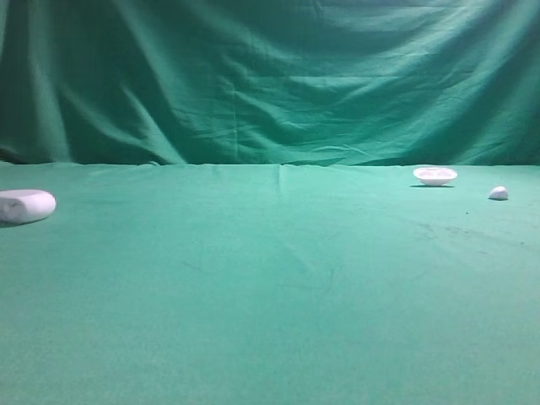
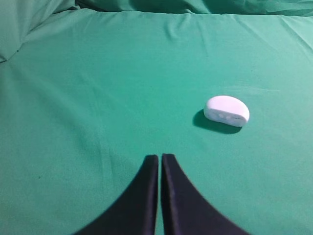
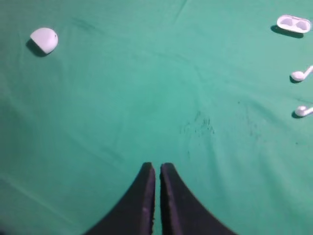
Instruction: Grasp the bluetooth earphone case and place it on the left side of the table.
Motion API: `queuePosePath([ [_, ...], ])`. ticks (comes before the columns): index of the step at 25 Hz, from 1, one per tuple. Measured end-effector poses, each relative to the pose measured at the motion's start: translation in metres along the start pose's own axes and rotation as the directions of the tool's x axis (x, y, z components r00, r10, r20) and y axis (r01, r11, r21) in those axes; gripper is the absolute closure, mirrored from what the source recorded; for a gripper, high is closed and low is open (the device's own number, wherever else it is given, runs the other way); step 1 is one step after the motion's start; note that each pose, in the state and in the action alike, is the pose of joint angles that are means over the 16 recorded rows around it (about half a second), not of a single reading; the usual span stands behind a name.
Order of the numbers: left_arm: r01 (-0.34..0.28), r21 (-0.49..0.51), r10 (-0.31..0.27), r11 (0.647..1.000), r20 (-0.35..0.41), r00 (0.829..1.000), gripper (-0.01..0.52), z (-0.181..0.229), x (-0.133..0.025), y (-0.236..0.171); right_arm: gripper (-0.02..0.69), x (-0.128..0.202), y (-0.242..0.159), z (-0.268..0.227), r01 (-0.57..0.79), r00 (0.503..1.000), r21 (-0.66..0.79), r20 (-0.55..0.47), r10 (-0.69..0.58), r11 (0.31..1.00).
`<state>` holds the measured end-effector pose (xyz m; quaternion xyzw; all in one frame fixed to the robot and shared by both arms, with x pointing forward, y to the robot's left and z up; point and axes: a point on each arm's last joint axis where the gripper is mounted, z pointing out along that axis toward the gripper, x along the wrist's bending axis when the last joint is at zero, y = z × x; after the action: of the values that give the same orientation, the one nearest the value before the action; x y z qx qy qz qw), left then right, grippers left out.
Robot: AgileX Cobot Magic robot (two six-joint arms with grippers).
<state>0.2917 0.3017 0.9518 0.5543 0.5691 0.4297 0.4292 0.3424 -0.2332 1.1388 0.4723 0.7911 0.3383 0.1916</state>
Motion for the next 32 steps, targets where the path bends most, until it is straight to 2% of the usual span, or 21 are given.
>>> queuePosePath([
  [6, 0.0, 0.0, 0.0, 1.0, 0.0, 1.0, 0.514, 0.0, 0.0, 0.0, 0.665, -0.011, -0.028, -0.017, -0.022, 0.998, -0.098, 0.052, 0.028, 0.995],
  [11, 0.0, 0.0, 0.0, 1.0, 0.0, 1.0, 0.514, 0.0, 0.0, 0.0, 0.665, -0.021, -0.058, -0.013, -0.063, 0.987, -0.222, 0.134, 0.094, 0.973],
  [19, 0.0, 0.0, 0.0, 1.0, 0.0, 1.0, 0.514, 0.0, 0.0, 0.0, 0.665, -0.031, -0.124, 0.018, -0.1, 0.927, -0.428, 0.288, 0.24, 0.898],
  [25, 0.0, 0.0, 0.0, 1.0, 0.0, 1.0, 0.514, 0.0, 0.0, 0.0, 0.665, -0.035, -0.166, 0.052, -0.126, 0.887, -0.462, 0.344, 0.308, 0.878],
  [32, 0.0, 0.0, 0.0, 1.0, 0.0, 1.0, 0.514, 0.0, 0.0, 0.0, 0.665, -0.036, -0.19, 0.075, -0.142, 0.875, -0.455, 0.357, 0.326, 0.879],
])
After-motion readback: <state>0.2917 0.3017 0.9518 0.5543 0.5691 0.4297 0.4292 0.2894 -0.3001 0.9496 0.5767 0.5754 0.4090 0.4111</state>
